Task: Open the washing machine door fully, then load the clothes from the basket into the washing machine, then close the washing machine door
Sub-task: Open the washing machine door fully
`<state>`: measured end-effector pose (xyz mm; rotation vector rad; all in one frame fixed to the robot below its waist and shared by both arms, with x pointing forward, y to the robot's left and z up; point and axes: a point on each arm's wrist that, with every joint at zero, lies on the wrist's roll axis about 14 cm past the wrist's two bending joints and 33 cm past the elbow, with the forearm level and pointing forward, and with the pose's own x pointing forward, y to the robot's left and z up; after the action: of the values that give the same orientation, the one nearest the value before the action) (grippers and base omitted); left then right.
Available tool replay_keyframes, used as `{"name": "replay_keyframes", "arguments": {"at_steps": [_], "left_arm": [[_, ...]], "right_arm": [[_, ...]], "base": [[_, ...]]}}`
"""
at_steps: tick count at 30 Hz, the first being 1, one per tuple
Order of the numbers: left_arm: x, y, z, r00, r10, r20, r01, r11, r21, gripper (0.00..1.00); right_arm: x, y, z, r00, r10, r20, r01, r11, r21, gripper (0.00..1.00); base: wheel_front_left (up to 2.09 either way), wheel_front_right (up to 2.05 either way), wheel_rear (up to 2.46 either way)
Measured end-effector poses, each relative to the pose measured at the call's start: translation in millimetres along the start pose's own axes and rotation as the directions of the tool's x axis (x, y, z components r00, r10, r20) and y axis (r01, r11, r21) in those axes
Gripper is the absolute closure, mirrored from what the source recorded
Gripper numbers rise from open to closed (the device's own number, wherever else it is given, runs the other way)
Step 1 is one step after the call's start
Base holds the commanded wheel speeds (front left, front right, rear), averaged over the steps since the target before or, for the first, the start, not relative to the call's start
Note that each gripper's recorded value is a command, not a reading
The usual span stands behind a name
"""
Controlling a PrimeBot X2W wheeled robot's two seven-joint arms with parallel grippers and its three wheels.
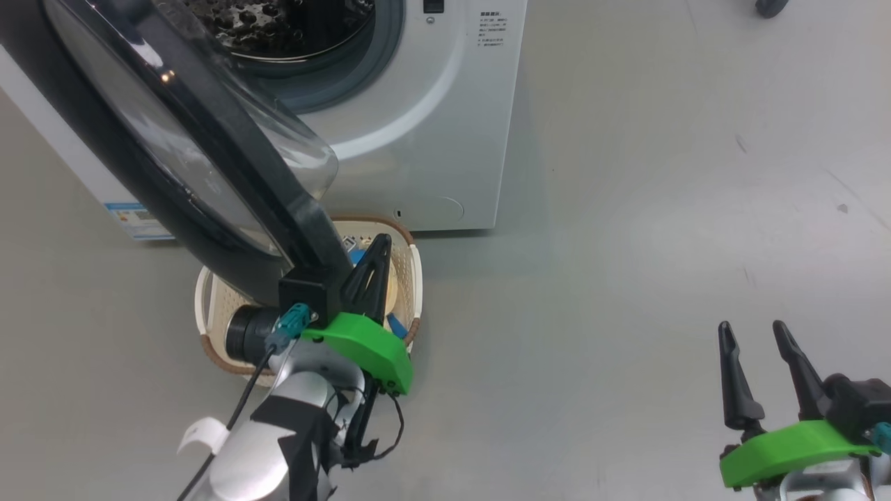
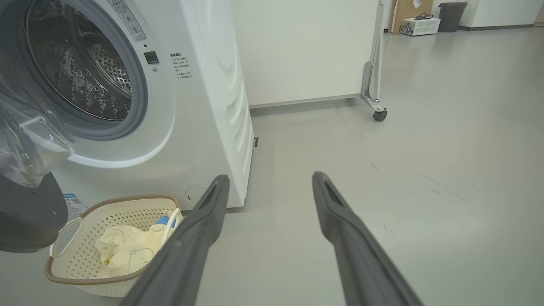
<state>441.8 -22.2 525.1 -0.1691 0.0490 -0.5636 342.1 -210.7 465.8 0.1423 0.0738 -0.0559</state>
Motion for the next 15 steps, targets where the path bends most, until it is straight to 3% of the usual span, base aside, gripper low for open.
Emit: {"name": "replay_keyframes", "arguments": {"at_steps": [15], "left_arm": [[-17.5, 19.2, 6.6, 0.996, 0.079, 0.033, -0.079, 0.997, 0.002, 1.0]], "right_arm": [[10.2, 11.0, -0.9, 0.999, 0.037, -0.002, -0.037, 0.999, 0.001, 0.0]], "base": [[0.0, 0.0, 0.0]]}}
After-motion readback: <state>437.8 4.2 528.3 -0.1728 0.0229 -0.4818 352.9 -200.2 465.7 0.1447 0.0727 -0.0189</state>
